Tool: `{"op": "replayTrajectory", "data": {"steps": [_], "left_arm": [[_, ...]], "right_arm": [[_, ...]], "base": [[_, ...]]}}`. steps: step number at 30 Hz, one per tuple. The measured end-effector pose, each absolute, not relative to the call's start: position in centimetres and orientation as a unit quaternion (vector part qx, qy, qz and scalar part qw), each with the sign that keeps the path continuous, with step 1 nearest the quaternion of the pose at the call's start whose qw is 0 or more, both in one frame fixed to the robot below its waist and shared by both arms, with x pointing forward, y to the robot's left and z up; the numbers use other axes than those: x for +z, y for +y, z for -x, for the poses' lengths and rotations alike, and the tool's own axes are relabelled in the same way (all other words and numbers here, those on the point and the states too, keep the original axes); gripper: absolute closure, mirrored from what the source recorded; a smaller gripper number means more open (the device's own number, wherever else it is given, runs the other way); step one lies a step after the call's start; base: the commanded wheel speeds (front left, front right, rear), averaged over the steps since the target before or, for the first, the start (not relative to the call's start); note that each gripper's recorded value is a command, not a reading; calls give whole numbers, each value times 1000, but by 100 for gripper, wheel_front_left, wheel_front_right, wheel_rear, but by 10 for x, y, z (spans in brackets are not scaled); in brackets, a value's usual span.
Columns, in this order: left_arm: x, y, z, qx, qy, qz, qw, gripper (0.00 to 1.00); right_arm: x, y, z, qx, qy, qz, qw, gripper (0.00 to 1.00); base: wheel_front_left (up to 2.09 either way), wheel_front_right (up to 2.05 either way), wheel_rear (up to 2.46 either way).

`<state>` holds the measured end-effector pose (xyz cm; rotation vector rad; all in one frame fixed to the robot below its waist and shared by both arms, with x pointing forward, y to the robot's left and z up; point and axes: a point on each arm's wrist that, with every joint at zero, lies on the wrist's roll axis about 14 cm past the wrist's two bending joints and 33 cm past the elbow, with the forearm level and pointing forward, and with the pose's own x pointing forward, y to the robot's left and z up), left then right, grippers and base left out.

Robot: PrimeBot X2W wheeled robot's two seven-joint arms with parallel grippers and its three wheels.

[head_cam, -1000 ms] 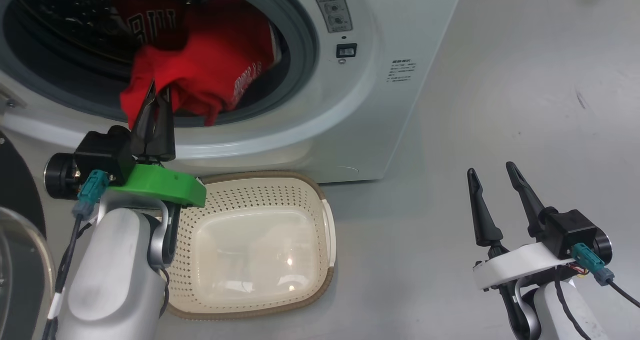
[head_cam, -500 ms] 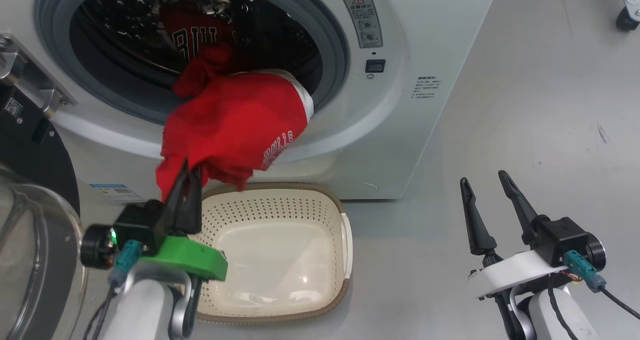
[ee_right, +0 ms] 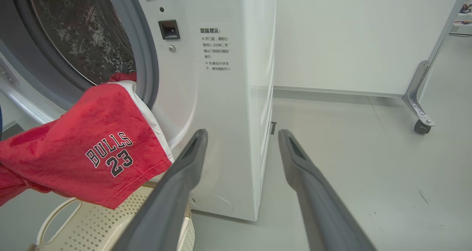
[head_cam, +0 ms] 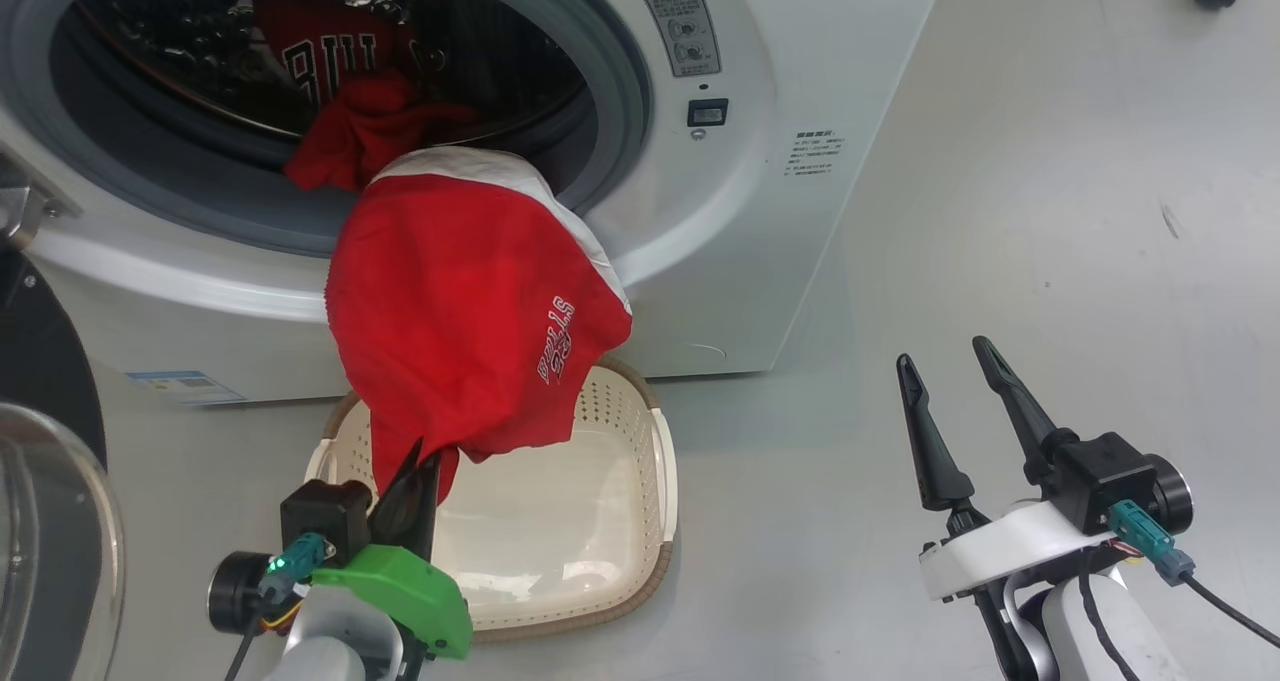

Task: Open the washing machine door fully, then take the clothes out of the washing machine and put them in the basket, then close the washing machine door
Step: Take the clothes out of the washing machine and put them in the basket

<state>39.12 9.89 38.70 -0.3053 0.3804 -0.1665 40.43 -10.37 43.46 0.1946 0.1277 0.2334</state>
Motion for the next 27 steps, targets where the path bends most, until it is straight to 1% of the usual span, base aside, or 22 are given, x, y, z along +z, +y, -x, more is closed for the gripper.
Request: {"op": "replayTrajectory", "data": {"steps": [7, 14, 20, 27], "left_arm": [[346, 82, -378, -107, 268, 154, 945, 100], [323, 67, -391, -129, 305, 147, 932, 100], [296, 63, -401, -125, 346, 145, 918, 100], [266, 64, -388, -112, 402, 144, 897, 100]], "right_arm": [[432, -113, -406, 104, 66, -95, 988, 0], [429, -122, -411, 92, 66, -94, 989, 0], [422, -134, -413, 75, 75, -89, 990, 0], [418, -144, -413, 60, 80, -89, 991, 0]], "base": [[0, 0, 0], [0, 0, 0], [0, 0, 0], [0, 0, 0]]}}
